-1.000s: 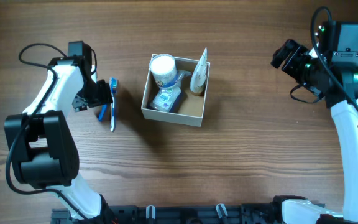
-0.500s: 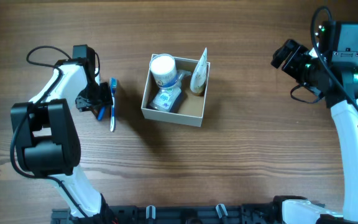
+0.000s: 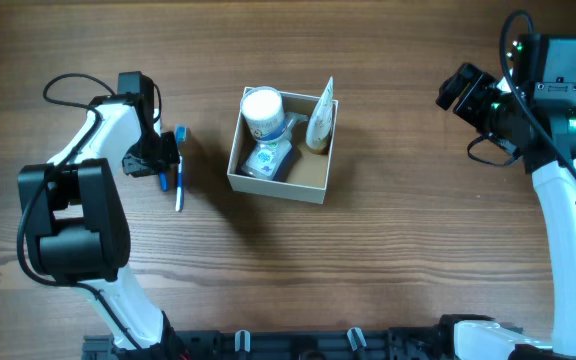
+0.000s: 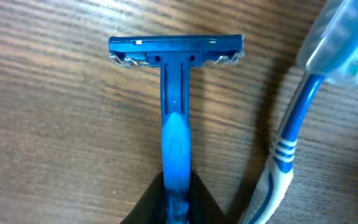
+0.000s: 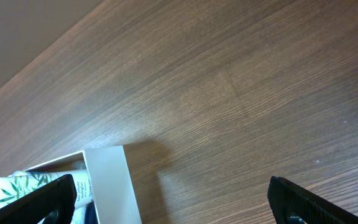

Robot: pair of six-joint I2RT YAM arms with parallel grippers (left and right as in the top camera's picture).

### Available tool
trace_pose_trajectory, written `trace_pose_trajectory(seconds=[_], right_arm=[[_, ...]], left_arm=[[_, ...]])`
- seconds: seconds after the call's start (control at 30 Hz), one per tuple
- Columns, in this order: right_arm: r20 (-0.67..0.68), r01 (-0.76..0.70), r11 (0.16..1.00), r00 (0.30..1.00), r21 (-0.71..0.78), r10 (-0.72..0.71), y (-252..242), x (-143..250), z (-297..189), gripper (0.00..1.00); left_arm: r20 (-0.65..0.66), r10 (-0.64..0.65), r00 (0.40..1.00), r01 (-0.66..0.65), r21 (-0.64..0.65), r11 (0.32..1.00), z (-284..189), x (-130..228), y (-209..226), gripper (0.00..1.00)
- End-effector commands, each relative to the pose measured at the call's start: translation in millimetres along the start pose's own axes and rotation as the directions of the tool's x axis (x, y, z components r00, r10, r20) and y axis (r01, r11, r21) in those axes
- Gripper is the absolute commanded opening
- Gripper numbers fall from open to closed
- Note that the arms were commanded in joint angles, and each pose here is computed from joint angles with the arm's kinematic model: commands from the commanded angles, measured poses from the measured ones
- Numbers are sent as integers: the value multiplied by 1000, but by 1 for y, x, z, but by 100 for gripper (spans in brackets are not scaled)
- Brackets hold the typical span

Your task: Pack container

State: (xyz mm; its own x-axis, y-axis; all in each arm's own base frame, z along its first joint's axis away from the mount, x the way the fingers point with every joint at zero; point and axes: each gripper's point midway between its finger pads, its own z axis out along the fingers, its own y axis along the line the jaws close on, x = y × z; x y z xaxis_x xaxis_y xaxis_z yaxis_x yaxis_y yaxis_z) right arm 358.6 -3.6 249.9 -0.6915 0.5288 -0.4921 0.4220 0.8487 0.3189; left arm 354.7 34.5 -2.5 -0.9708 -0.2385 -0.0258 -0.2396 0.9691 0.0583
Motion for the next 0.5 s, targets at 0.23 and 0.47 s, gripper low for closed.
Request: trace_pose_trajectory(seconds=[0.23, 0.47], right_arm=[[4, -14, 1000, 1000, -12, 14, 3, -3, -1, 100], [4, -14, 1000, 1000, -12, 14, 3, -3, -1, 100]], left_arm=[[255, -2, 967, -56, 219, 974, -152, -6, -52, 11], [491, 210, 845, -378, 272, 885, -213, 20, -160, 12]])
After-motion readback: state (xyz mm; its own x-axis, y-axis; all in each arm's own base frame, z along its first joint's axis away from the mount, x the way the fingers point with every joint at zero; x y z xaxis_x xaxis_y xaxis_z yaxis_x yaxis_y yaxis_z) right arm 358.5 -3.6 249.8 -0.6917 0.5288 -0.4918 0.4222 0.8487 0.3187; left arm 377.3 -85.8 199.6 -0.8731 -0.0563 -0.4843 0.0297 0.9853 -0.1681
